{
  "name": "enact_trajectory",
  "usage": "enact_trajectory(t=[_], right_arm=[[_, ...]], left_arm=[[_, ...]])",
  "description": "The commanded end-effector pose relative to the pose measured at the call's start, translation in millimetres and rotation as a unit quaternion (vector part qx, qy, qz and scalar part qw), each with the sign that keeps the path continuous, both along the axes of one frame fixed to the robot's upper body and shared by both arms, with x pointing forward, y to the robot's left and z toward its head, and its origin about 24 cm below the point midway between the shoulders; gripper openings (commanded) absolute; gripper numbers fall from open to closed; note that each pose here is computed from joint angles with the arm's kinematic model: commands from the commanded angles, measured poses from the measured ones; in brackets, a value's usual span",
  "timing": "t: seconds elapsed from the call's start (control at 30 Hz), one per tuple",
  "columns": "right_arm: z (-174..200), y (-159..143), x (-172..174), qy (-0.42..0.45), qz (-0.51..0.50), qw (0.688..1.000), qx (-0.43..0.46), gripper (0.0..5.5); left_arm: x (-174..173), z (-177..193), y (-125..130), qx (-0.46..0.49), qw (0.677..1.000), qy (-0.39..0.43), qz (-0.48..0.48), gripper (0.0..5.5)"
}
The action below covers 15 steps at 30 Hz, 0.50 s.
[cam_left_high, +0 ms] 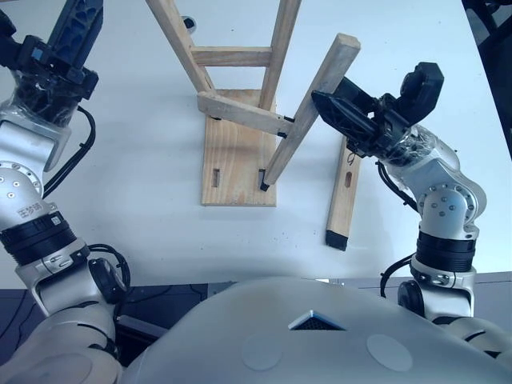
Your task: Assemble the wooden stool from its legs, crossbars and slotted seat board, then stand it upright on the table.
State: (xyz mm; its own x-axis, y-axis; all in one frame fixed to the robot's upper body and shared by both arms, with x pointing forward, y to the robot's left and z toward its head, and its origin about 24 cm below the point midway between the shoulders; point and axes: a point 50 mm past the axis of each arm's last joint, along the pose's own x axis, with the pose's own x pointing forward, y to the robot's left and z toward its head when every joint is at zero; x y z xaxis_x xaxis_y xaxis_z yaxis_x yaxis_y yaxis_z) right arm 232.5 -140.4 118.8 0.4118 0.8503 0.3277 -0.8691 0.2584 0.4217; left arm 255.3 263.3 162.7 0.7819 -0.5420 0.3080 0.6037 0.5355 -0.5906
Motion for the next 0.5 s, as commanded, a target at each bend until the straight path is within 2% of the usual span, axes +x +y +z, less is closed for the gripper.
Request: enact_trajectory(t=[0.03,0.3,0.5], right_arm=[[7,-3,7,-0.009,-0.010,1.000,0.010,2.06],[-16,-5,10,0.017,-0.014,1.000,-0.015,2.06],[8,-2,12,-0.010,0.001,0.999,0.033,2.06]], left_arm=[[3,1,-3,0.002,1.000,-0.002,-0.004,3.04],[4,-2,-11,-0.001,1.000,0.000,-0.014,3.04],[6,-3,-12,-0.004,1.000,0.000,-0.017,3.04]])
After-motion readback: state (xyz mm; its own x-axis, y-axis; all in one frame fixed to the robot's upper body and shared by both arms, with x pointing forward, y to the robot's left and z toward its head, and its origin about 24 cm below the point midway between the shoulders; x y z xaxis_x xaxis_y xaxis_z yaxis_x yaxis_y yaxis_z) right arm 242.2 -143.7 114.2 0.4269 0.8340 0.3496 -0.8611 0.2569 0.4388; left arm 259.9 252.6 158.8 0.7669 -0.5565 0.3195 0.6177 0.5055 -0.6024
